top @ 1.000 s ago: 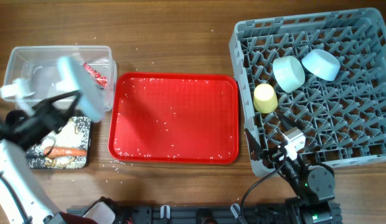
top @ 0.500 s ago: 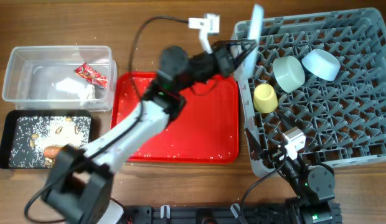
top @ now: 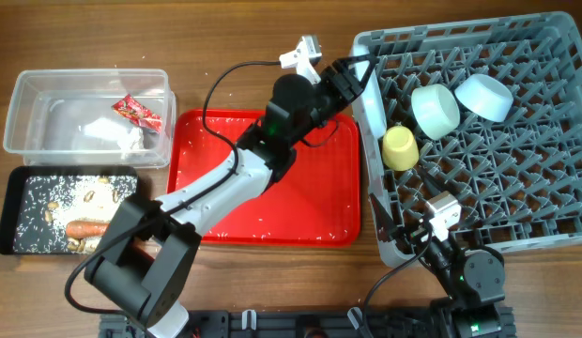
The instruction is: Sort waste into correct bins and load items into the dishwasher rack
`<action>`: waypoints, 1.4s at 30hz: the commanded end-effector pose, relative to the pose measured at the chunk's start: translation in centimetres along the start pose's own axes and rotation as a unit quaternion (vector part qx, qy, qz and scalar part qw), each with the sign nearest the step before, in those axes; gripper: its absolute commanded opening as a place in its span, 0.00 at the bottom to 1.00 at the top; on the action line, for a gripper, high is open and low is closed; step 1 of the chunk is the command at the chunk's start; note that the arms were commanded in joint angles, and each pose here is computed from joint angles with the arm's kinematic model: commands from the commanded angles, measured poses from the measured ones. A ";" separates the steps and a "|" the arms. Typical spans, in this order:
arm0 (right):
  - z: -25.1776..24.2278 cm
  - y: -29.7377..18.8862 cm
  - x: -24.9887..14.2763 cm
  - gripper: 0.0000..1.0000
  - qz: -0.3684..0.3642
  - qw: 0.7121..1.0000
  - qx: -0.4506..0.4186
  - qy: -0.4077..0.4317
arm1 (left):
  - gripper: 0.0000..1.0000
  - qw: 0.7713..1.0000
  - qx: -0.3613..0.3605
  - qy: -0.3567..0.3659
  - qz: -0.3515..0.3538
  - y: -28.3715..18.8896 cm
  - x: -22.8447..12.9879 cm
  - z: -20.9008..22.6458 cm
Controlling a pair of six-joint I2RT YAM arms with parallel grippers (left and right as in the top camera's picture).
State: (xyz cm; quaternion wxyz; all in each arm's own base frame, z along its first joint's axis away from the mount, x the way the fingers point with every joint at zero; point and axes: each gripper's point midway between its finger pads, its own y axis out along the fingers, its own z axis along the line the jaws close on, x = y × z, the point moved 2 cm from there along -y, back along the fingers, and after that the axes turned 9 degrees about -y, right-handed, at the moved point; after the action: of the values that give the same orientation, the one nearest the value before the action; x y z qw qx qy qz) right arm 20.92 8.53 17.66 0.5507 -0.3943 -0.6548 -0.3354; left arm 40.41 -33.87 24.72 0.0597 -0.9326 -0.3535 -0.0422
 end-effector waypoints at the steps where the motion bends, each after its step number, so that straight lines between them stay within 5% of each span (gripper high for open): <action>1: 0.0 0.0 0.1 1.00 -0.004 1.000 0.000 0.005 | 1.00 0.997 0.053 0.053 -0.001 -0.7 2.0 2.3; 5: 0.0 0.0 0.1 1.00 -0.004 1.000 0.000 0.006 | 1.00 0.983 0.157 0.091 0.006 -3.8 4.5 5.4; 12: 0.0 0.0 0.0 1.00 -0.002 1.000 0.001 0.006 | 1.00 0.941 0.293 0.166 -0.044 -14.4 9.6 4.4; 16: 0.0 0.0 0.0 1.00 -0.001 1.000 0.001 0.006 | 1.00 0.921 0.319 0.221 -0.032 -21.6 8.0 1.0; 22: 0.0 0.0 0.0 1.00 -0.001 1.000 0.001 0.006 | 1.00 0.925 0.296 0.234 -0.040 -25.7 5.7 -2.0; 26: 0.0 0.0 0.0 1.00 -0.001 1.000 0.001 0.006 | 1.00 0.885 0.390 0.236 -0.100 -29.0 7.3 0.2; 31: 0.0 0.0 0.0 1.00 -0.001 1.000 0.001 0.006 | 1.00 0.871 0.260 0.374 -0.183 -31.1 9.0 -1.1; 36: 0.0 0.0 0.0 1.00 -0.001 1.000 0.001 0.006 | 1.00 0.844 0.244 0.385 -0.283 -36.0 8.9 3.2; 42: 0.0 0.0 0.0 1.00 -0.001 1.000 0.001 0.006 | 1.00 0.827 0.231 0.401 -0.320 -37.4 7.7 6.9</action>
State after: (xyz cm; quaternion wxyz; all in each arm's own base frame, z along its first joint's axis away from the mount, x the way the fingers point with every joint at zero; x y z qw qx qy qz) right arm 20.95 8.53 17.55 0.5522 -0.3955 -0.6536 -0.3340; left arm 22.05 -0.25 23.55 0.3899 -0.6385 -0.5747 -0.3317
